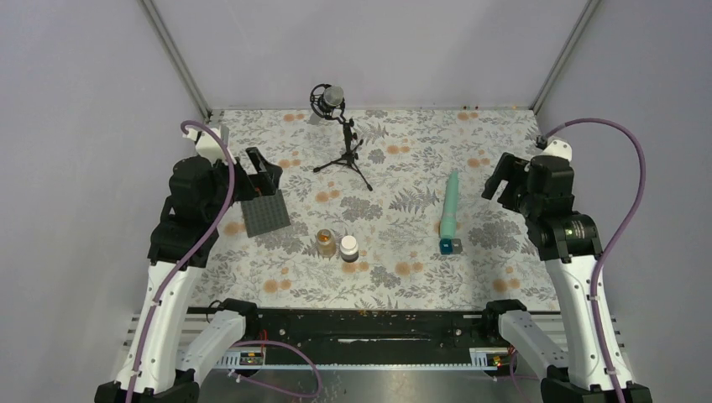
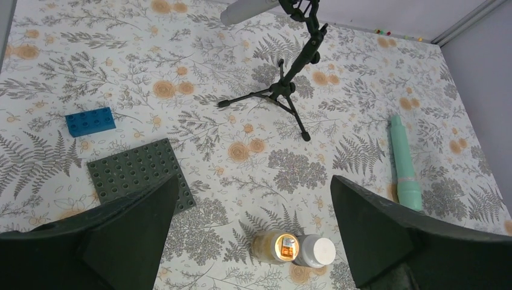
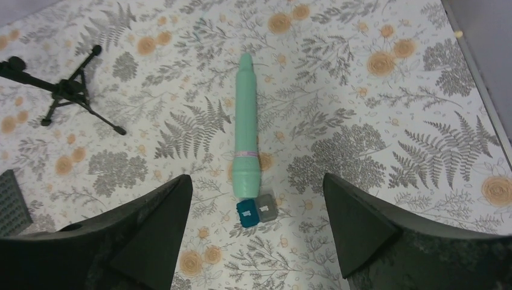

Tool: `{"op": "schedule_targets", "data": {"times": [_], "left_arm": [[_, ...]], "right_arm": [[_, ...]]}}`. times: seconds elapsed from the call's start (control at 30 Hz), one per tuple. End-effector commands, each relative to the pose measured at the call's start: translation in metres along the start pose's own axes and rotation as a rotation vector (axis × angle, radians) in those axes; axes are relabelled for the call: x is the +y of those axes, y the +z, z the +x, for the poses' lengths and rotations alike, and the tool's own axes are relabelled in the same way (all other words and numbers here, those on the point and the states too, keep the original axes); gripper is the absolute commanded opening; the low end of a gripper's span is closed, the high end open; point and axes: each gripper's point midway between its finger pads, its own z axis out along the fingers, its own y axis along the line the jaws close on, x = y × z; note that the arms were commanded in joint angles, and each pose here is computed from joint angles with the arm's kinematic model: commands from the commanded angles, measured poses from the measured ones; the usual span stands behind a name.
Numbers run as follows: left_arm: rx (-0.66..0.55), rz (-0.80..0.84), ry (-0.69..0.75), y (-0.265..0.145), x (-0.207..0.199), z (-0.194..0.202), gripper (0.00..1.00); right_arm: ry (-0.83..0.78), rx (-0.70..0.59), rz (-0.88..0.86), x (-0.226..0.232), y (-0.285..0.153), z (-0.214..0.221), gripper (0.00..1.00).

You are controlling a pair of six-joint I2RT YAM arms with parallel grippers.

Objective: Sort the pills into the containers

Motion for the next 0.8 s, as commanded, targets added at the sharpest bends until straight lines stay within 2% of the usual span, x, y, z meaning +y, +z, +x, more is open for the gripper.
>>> {"op": "schedule_targets", "data": {"times": [0.0,0.13,0.27,0.37,0.53,0.63,0.77], "left_arm": [[-0.080,0.075,0.014,-0.005,-0.014,-0.018,0.99],[-0.054,0.200,0.033,-0.005,-0.033,-0.007,0.99],[-0.002,0.332,0.025,-0.004,-0.053,0.009,0.99],[0.030,0.353,0.003,0.000,-0.054,0.021,0.99],[0.070,0.343,-0.027,0.006,-0.050,0.036,0.99],[0.086,0.335,-0.037,0.010,-0.047,0.042,0.99],[0.098,0.324,-0.046,0.013,-0.045,0.046,0.99]], "right_arm": [[0.023,-0.012,0.107,-0.019,0.015,0.006,0.87],[0.041,-0.022,0.221,-0.041,0.036,0.024,0.86],[0.060,0.089,0.267,-0.044,0.063,0.052,0.77],[0.060,0.202,0.303,-0.045,0.082,0.079,0.69],[0.079,0.296,0.337,-0.050,0.103,0.113,0.65],[0.080,0.346,0.342,-0.050,0.112,0.128,0.55],[0.080,0.414,0.346,-0.050,0.121,0.147,0.31]]}}
